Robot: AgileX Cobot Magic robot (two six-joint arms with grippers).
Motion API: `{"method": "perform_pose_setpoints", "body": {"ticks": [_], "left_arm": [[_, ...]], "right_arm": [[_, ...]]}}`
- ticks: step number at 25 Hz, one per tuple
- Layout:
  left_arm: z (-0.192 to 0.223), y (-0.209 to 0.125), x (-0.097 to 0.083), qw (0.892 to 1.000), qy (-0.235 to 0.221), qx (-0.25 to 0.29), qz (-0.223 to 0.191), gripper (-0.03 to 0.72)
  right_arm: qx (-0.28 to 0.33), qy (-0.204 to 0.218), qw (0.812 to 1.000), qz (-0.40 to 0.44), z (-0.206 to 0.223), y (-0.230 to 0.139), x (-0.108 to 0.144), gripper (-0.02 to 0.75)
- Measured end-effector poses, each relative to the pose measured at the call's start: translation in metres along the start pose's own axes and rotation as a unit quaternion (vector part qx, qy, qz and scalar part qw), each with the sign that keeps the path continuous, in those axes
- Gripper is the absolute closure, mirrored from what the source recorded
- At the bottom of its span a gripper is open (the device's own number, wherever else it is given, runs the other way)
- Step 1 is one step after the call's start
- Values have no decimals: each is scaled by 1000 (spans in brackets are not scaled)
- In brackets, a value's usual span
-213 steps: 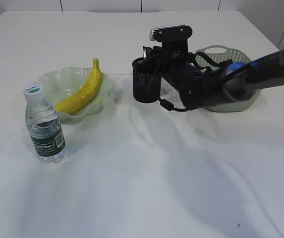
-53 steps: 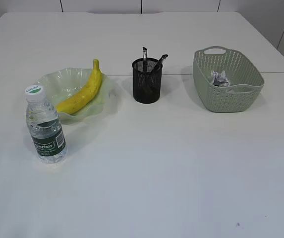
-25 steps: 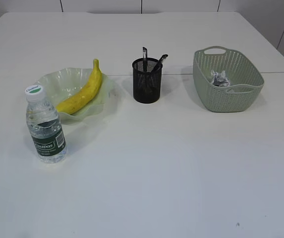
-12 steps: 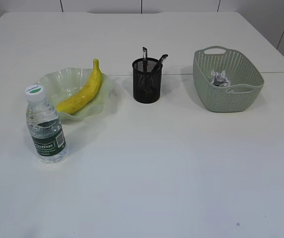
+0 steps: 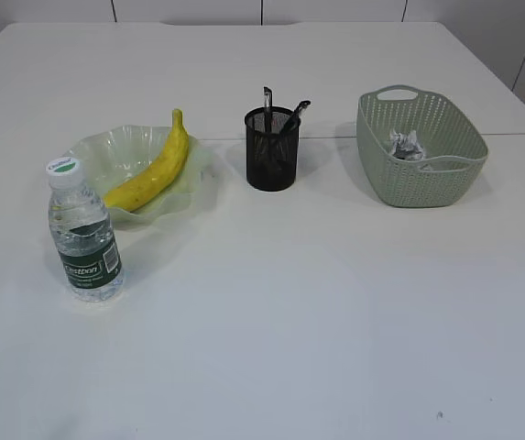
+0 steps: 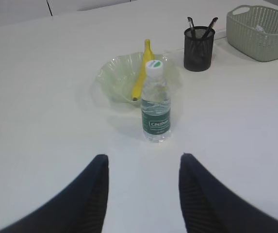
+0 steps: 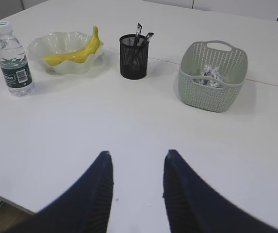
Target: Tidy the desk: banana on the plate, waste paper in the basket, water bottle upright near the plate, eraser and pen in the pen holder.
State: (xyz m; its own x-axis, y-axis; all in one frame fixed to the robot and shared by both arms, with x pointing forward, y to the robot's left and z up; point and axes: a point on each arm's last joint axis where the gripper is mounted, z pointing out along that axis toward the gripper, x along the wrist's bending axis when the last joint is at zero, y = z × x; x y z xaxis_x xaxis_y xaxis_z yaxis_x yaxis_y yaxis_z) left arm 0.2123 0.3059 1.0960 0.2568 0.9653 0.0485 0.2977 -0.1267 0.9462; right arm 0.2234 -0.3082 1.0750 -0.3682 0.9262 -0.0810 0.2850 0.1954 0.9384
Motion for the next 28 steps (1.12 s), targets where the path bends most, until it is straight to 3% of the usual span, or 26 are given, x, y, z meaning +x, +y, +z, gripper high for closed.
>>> {"method": "perform_pose_setpoints", "body": {"ticks": [18,28], "left_arm": [[31,-32,-5,996,-22,82,-12,351],[31,-33,-5,996,-23,86,-13,351]], "right_arm": [[54,19,998,0,10,-15,4,471],[89,31,995,-16,14,-24,7,471]]}}
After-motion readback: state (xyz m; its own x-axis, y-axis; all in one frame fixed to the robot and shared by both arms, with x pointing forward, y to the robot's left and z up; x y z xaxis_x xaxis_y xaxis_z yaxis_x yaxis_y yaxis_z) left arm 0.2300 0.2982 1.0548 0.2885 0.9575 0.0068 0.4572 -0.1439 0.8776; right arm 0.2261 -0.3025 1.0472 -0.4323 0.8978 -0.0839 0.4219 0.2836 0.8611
